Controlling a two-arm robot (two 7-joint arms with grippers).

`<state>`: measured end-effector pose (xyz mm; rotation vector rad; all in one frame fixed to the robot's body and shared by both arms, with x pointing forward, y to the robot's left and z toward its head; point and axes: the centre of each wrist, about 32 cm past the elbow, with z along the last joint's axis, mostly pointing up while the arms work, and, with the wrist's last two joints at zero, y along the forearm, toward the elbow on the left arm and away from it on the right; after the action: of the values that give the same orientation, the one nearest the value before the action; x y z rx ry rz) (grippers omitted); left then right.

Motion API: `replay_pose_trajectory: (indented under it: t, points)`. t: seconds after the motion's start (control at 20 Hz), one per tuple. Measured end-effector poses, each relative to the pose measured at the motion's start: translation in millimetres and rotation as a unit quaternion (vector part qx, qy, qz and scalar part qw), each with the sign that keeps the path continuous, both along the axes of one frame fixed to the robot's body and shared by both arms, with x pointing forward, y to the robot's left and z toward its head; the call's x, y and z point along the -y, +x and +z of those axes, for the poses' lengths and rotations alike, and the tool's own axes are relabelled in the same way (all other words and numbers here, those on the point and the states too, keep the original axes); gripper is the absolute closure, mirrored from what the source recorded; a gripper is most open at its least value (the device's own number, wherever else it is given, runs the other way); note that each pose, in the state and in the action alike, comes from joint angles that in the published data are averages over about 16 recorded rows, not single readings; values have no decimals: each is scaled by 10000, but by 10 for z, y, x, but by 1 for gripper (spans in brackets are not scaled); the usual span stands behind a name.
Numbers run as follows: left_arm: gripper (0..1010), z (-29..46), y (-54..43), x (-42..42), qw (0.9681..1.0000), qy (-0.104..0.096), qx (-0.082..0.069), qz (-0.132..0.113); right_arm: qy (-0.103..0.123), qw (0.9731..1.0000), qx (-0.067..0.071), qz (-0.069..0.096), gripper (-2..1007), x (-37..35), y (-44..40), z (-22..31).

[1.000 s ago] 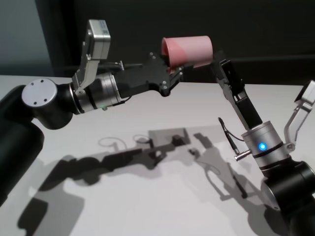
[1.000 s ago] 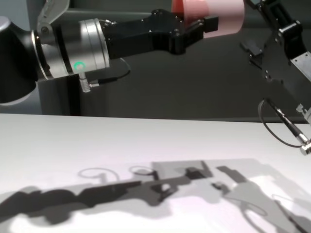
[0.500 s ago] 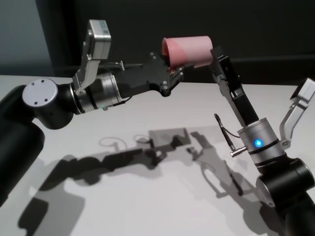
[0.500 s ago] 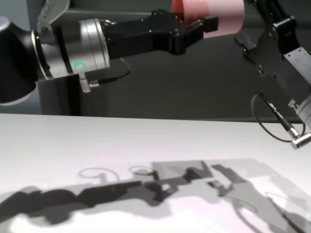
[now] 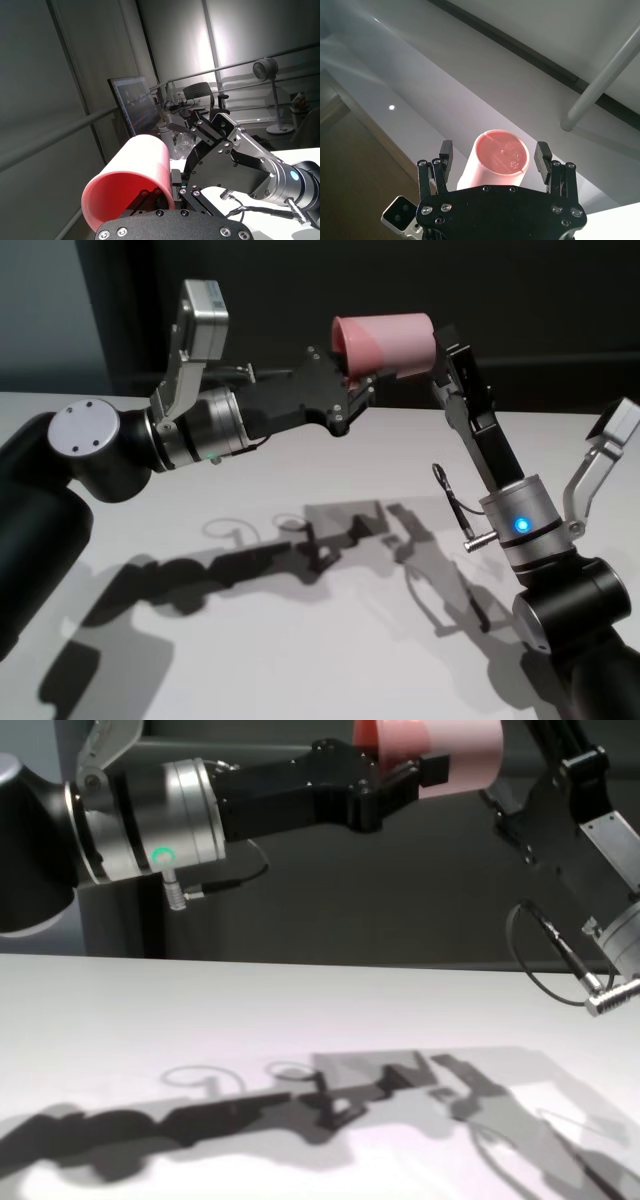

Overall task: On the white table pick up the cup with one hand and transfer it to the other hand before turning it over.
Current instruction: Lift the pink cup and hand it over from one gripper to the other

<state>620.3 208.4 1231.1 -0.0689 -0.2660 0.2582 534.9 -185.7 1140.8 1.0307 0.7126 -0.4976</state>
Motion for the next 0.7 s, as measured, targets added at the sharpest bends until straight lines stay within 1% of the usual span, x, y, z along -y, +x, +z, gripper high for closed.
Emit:
replay_pose_trajectory:
  t: [0.35, 0.7]
  points:
    - [965, 0, 0, 0, 10000, 0, 0, 0, 139, 9999, -2, 57, 3, -49, 52, -25]
    - [965, 0, 0, 0, 10000, 0, 0, 0, 242, 9996, -3, 126, 3, -117, 110, -53]
